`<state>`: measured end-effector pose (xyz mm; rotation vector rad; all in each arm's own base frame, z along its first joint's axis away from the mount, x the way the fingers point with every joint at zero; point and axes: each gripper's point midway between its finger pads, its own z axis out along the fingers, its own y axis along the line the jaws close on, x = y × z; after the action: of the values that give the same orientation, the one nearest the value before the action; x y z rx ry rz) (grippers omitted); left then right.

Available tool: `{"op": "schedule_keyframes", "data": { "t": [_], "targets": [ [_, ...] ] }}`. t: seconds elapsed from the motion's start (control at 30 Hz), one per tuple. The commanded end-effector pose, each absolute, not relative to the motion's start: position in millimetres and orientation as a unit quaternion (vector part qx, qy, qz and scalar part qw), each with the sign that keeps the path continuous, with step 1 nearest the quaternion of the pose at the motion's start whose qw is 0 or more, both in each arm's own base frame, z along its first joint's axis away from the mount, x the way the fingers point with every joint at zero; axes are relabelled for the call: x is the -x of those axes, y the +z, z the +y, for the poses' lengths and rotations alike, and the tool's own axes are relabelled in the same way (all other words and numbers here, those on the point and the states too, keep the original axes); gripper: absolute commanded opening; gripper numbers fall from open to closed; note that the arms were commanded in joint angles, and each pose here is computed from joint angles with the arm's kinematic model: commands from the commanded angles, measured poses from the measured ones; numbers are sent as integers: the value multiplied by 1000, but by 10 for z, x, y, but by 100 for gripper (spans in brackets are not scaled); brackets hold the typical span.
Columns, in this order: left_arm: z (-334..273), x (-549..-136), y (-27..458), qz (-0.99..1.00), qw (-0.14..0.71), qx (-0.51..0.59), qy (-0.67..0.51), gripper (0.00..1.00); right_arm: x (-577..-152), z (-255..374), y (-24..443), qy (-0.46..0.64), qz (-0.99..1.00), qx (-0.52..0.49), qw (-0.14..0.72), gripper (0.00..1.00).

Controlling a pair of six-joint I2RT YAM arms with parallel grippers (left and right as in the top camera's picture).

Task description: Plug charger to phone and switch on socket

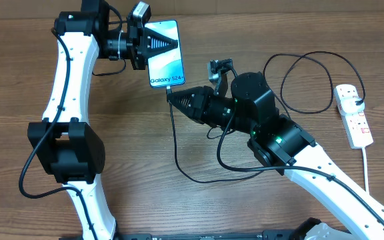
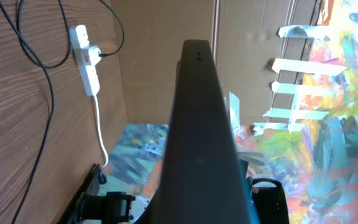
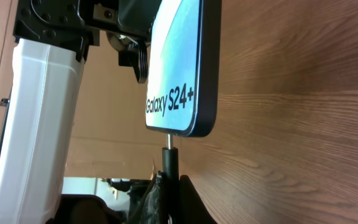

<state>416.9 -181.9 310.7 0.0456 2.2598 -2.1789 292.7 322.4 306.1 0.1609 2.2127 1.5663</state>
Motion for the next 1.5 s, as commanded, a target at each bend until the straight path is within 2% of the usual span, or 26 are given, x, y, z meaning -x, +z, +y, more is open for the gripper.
{"op": "schedule_keyframes", "data": {
  "t": [0.0, 1.47],
  "targets": [
    [-1827, -4070, 3386, 703, 16, -35, -710, 4, -2958, 3225, 3039, 562, 796, -73, 211, 4],
    [-1827, -4071, 3387, 703, 18, -38, -710, 4, -3070, 3216, 3046, 574, 788, -80, 210, 4]
  ]
}}
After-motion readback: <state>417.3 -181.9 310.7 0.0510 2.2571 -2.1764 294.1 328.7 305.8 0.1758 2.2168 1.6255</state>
